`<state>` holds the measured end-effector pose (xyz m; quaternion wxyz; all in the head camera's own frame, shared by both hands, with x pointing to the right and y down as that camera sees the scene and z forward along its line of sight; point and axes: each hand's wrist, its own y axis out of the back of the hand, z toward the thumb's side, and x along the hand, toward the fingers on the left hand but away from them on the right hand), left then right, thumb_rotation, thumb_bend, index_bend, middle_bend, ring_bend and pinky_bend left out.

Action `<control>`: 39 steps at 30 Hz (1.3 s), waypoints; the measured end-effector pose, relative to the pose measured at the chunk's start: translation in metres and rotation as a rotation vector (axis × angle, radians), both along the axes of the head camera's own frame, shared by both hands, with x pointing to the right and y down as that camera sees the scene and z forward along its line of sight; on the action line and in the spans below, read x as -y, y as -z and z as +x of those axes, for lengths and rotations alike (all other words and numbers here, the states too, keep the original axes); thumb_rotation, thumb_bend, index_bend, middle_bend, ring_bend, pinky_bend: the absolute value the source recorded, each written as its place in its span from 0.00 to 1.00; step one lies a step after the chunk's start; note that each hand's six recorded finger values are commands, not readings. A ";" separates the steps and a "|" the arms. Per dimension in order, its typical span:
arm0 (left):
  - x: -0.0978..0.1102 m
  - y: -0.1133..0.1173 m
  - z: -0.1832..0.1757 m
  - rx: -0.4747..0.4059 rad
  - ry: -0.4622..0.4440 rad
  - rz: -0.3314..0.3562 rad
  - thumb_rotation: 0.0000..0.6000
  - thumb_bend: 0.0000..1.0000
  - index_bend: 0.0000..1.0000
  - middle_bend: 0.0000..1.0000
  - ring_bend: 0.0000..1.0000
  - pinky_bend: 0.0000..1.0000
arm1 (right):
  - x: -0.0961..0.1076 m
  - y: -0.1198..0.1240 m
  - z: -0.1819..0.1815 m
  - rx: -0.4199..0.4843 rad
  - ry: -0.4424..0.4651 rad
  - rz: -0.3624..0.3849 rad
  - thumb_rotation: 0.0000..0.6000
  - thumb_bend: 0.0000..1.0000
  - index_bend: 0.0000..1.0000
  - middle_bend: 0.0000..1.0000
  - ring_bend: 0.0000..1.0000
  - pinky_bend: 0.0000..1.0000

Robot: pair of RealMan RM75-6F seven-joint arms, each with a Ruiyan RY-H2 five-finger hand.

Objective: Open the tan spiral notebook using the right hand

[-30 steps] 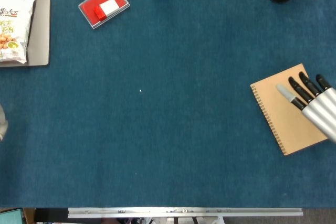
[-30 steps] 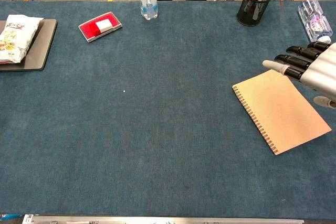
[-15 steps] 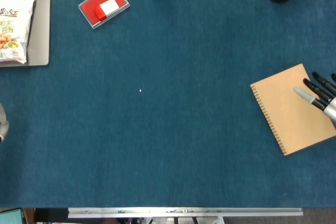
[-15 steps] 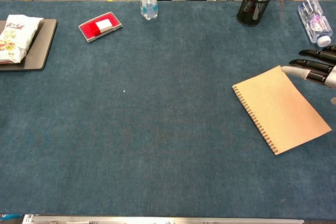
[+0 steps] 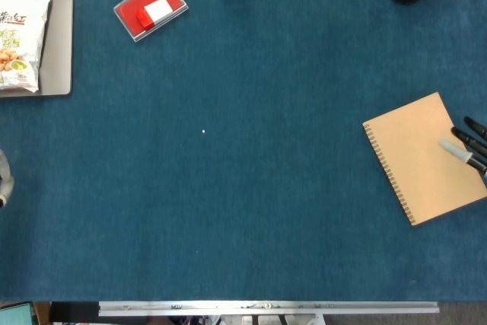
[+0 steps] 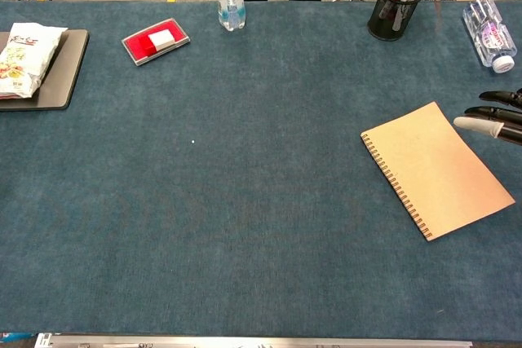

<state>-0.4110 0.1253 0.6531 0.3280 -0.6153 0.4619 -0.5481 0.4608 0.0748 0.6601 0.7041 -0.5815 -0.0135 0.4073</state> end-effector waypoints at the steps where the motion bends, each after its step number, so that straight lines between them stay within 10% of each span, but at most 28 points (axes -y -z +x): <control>1: 0.000 -0.001 0.000 0.000 0.000 -0.002 1.00 0.30 0.66 0.61 0.57 0.72 | -0.001 0.001 0.002 0.003 0.001 -0.002 1.00 0.00 0.07 0.16 0.10 0.29; 39: -0.001 -0.005 0.000 -0.001 0.002 -0.016 1.00 0.30 0.66 0.61 0.57 0.72 | -0.008 -0.057 0.021 -0.013 -0.015 -0.074 1.00 0.00 0.00 0.06 0.00 0.14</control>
